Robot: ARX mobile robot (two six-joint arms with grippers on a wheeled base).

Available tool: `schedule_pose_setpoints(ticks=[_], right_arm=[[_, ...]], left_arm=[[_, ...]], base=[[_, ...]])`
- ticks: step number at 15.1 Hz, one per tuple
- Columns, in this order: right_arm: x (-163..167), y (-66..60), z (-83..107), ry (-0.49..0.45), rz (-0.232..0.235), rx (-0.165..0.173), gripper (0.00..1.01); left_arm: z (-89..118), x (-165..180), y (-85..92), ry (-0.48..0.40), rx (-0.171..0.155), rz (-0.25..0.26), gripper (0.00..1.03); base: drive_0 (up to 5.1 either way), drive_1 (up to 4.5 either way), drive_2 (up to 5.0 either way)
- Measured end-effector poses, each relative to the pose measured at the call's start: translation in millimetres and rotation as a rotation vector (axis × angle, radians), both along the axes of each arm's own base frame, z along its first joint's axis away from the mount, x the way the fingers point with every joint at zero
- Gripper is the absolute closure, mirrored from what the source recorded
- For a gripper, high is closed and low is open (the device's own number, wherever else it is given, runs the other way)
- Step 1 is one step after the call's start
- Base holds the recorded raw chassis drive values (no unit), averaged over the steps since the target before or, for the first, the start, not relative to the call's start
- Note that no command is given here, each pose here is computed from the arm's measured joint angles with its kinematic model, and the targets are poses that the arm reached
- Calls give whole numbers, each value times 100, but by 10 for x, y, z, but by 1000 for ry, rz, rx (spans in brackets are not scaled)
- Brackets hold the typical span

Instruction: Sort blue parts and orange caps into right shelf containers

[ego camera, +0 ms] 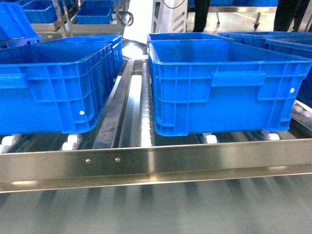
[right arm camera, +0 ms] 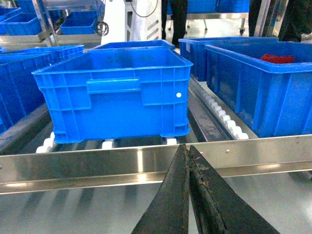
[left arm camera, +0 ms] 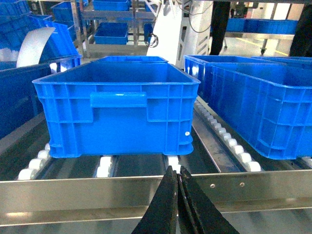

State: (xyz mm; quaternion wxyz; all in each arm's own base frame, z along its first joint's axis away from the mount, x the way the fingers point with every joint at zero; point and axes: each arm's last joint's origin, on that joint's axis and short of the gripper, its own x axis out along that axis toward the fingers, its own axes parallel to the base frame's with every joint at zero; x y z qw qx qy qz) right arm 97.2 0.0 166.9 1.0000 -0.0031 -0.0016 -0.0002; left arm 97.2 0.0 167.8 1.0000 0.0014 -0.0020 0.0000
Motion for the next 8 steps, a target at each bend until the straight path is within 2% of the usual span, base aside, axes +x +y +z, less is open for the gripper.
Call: schedule_pose_setpoints(ticks=[4,5,8], right_arm=[[0,0,0,0,0,-1,97],[0,0,0,0,0,-1,87],[0,0,0,0,0,-1,45]], left_arm=[[0,0,0,0,0,0,101],[0,0,0,0,-1,0,91],[0,0,0,0,-1,0,51]], base=[[0,0,0],[0,0,0],[0,0,0]])
